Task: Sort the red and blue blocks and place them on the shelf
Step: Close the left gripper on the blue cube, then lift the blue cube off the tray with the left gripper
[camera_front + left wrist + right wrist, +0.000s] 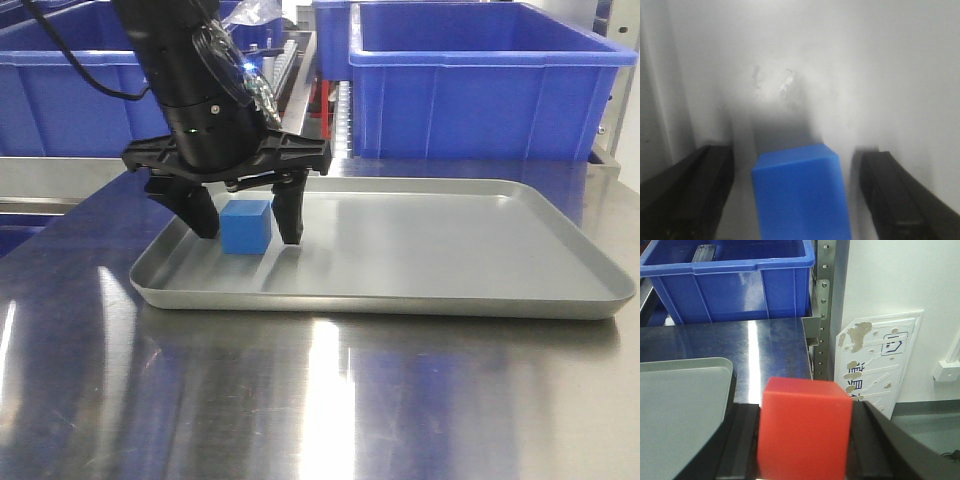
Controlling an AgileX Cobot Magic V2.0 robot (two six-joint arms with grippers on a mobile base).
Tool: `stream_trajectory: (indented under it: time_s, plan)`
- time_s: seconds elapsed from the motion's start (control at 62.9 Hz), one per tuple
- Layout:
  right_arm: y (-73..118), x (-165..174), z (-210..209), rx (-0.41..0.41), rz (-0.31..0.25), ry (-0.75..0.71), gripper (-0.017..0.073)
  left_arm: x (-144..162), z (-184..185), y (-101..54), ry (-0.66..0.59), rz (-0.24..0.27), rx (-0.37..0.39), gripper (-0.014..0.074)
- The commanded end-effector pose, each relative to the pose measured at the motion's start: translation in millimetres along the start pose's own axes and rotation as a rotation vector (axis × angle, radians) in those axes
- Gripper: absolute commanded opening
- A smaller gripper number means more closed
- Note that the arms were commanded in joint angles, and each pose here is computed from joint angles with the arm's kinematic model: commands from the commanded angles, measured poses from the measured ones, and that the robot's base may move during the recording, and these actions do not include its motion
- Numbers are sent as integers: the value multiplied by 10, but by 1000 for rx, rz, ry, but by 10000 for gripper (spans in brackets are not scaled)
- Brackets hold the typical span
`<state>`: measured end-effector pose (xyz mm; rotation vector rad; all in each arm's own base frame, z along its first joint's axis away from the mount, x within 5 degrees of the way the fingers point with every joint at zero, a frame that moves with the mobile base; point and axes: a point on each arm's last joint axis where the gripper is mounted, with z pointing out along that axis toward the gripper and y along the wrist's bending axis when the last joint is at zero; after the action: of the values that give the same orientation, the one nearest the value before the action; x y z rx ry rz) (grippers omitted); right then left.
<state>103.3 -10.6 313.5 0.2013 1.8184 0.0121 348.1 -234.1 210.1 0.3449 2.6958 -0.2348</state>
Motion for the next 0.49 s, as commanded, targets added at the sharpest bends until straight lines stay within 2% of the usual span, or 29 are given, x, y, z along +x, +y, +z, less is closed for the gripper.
stream_trajectory:
  time_s: [0.0, 0.064, 0.111, 0.255, 0.318, 0.477]
  plan:
    - [8, -171, -37, 0, -17, -119, 55, -134, -260, -68, -101, -6, 39, 536]
    - [8, -171, -37, 0, -17, -119, 55, -122, -259, -64, -88, -6, 33, 493]
    - [8, -171, -37, 0, -17, -119, 55, -99, -257, -55, -63, -6, 23, 420]
    - [8, -171, -37, 0, -17, -119, 55, -43, -255, -10, 1, 4, -17, 108]
    - [8, -171, -37, 0, -17, -119, 55, -39, -255, 15, 9, 17, -37, 144]
    - [8, -171, -37, 0, -17, -119, 55, -44, -291, 83, 15, 37, -77, 134]
